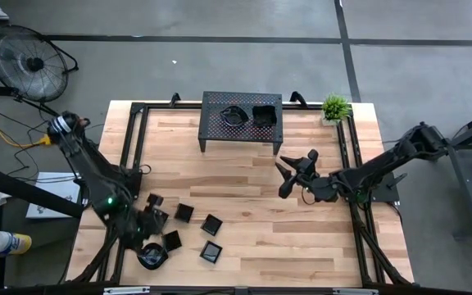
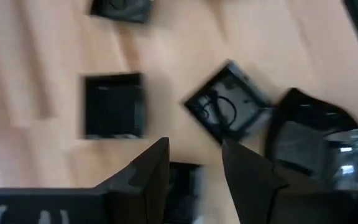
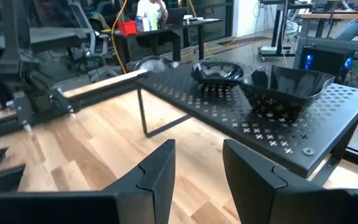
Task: Pick & Place Mini shaped plates
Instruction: Stack the black leaf shaped plate on top of the black leaf shaped plates on the shelf
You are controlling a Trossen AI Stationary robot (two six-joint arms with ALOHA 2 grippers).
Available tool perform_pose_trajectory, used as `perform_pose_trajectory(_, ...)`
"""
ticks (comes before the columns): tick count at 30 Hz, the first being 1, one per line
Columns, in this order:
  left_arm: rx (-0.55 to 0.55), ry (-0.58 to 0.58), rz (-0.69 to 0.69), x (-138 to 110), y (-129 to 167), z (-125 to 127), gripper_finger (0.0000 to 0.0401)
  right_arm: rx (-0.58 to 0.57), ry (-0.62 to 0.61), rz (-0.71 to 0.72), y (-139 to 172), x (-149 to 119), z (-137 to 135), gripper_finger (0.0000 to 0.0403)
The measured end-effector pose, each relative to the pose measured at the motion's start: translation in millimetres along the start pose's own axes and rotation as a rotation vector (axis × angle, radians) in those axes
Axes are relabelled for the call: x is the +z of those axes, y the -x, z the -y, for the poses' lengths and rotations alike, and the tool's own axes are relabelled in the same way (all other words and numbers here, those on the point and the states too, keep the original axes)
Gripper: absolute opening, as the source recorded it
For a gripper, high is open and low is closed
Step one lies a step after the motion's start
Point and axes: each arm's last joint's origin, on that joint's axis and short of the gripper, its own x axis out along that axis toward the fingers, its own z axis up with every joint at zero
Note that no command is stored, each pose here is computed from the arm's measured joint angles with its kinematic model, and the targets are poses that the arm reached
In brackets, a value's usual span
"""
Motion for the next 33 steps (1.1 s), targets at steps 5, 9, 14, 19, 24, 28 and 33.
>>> perform_pose_trajectory(5,-0.046,0.123,-0.033,-6.8,-17.1,30.8,0.0144,-0.002,0.011,-0.007,-2.3,-5.7,-2.9,0.0129)
perform_pose_trajectory(9,-0.043,0.187,-0.056,-4.5,-28.6,49.0,0.0135,0.002,0.032,0.004,-3.6,-5.4,-4.5,0.0129)
perform_pose_trajectory(14,-0.041,0.181,-0.126,20.9,-24.3,69.6,0.0105,0.012,0.079,0.014,-3.6,-3.5,-5.5,0.0129)
perform_pose_trajectory(19,-0.007,0.195,-0.126,50.5,-14.0,88.4,0.0084,0.082,0.130,-0.009,-3.5,-4.5,-7.4,0.0129)
perform_pose_trajectory(24,-0.006,0.215,-0.140,69.9,-29.4,112.9,0.0080,0.158,0.170,-0.036,-3.0,-6.3,-9.3,0.0129)
perform_pose_trajectory(28,0.007,0.291,-0.209,75.5,-47.4,128.3,0.0080,0.182,0.200,-0.042,-2.9,-6.9,-9.8,0.0129)
perform_pose_trajectory(33,0.031,0.422,-0.271,75.8,-63.2,138.2,0.0080,0.181,0.222,-0.040,-3.0,-6.8,-9.8,0.0129)
